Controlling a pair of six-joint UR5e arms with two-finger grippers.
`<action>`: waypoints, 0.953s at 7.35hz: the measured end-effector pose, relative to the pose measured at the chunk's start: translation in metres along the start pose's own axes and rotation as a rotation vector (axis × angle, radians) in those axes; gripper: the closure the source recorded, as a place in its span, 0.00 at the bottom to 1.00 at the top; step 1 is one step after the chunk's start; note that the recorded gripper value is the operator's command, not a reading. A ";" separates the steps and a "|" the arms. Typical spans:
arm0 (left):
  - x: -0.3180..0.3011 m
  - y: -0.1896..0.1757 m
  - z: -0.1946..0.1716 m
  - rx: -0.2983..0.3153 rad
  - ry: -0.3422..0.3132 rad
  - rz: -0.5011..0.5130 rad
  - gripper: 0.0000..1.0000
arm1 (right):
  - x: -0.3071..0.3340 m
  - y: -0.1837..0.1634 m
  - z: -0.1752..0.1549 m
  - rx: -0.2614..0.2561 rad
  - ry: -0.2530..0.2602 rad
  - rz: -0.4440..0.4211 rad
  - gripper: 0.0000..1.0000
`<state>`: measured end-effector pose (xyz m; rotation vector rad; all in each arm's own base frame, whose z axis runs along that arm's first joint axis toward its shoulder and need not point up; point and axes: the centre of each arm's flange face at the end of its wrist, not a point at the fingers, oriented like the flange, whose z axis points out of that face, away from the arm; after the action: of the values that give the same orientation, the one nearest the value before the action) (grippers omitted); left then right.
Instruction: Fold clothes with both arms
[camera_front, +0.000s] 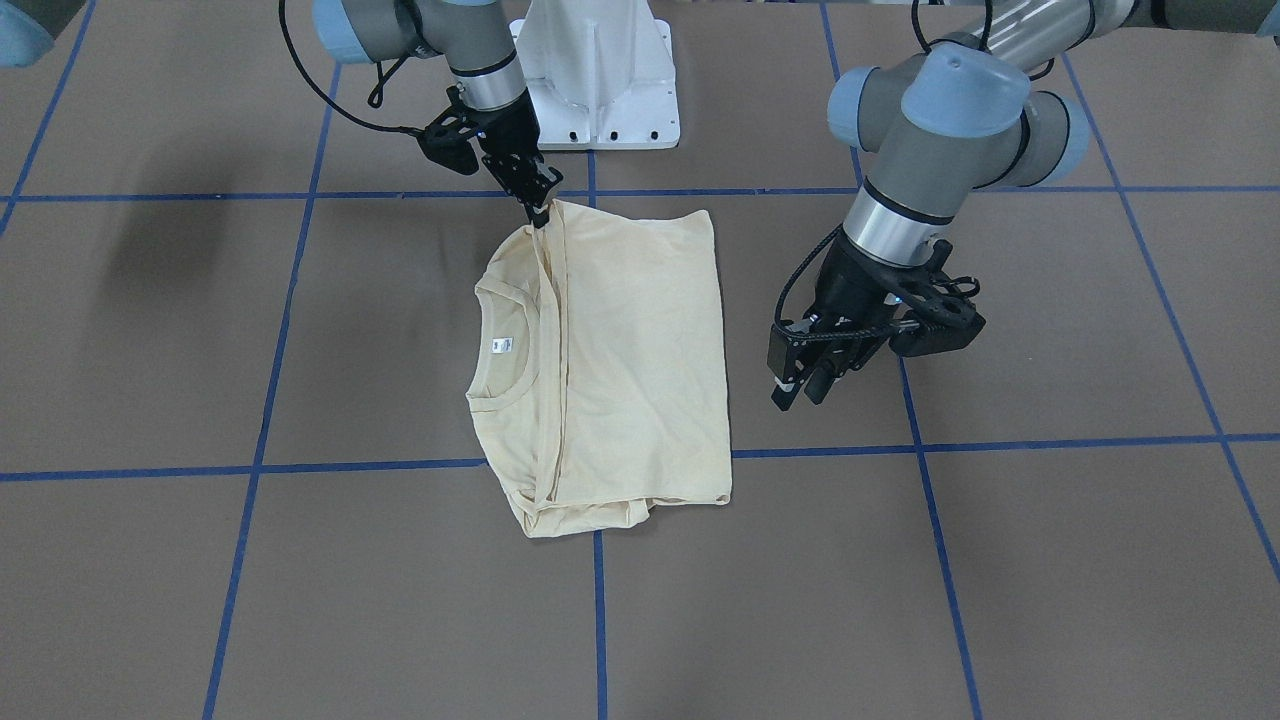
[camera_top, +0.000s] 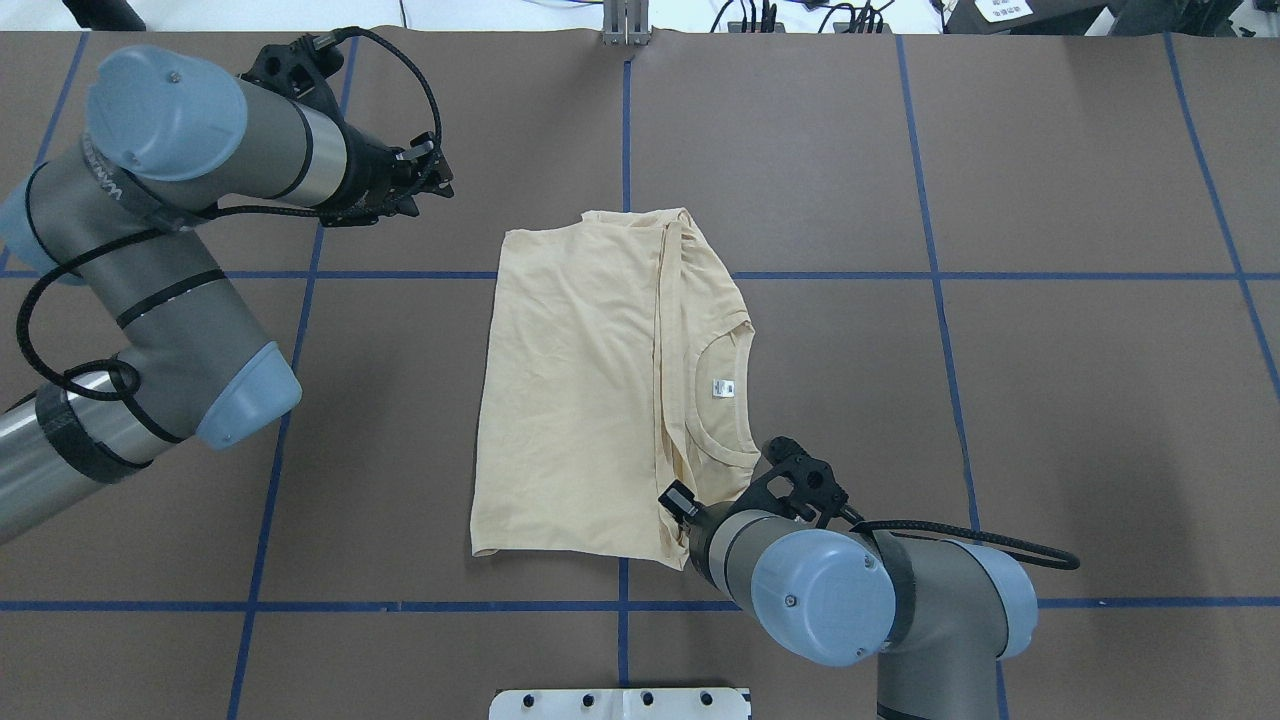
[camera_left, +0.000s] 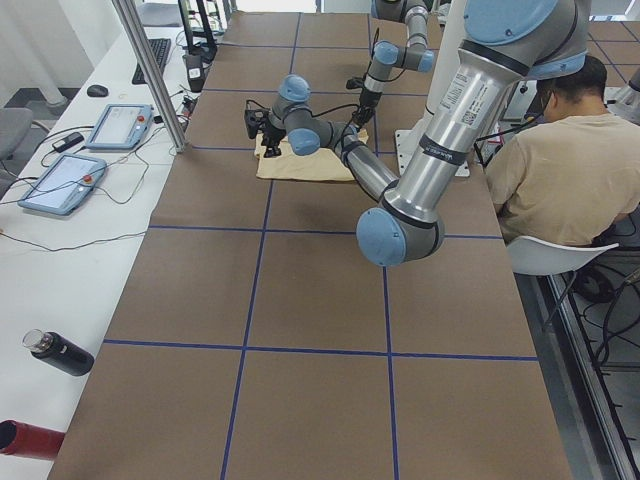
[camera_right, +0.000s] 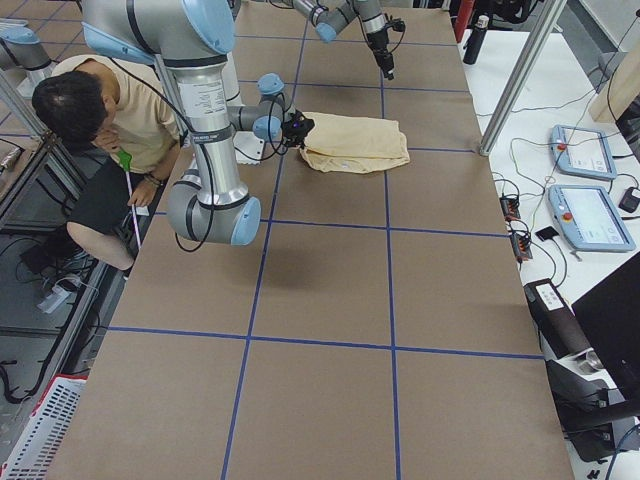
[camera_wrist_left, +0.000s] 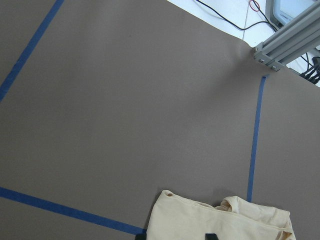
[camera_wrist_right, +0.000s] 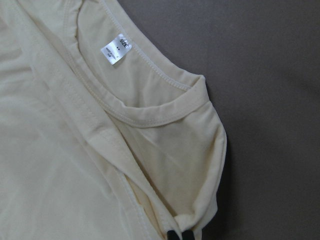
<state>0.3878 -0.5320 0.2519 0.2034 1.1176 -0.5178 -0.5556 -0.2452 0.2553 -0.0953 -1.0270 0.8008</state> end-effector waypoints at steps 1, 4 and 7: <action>-0.005 0.027 0.000 -0.020 0.004 -0.045 0.50 | 0.000 -0.003 -0.003 0.000 -0.002 0.002 1.00; -0.043 0.170 -0.004 -0.109 -0.019 -0.221 0.50 | 0.003 -0.004 -0.004 0.001 0.000 0.002 1.00; -0.070 0.286 0.011 -0.162 -0.136 -0.293 0.50 | 0.003 -0.003 -0.005 -0.002 0.000 0.001 1.00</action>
<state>0.5142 -0.2685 0.2904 -0.1383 1.0554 -0.6872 -0.5495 -0.2437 0.2558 -0.0977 -1.0284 0.8008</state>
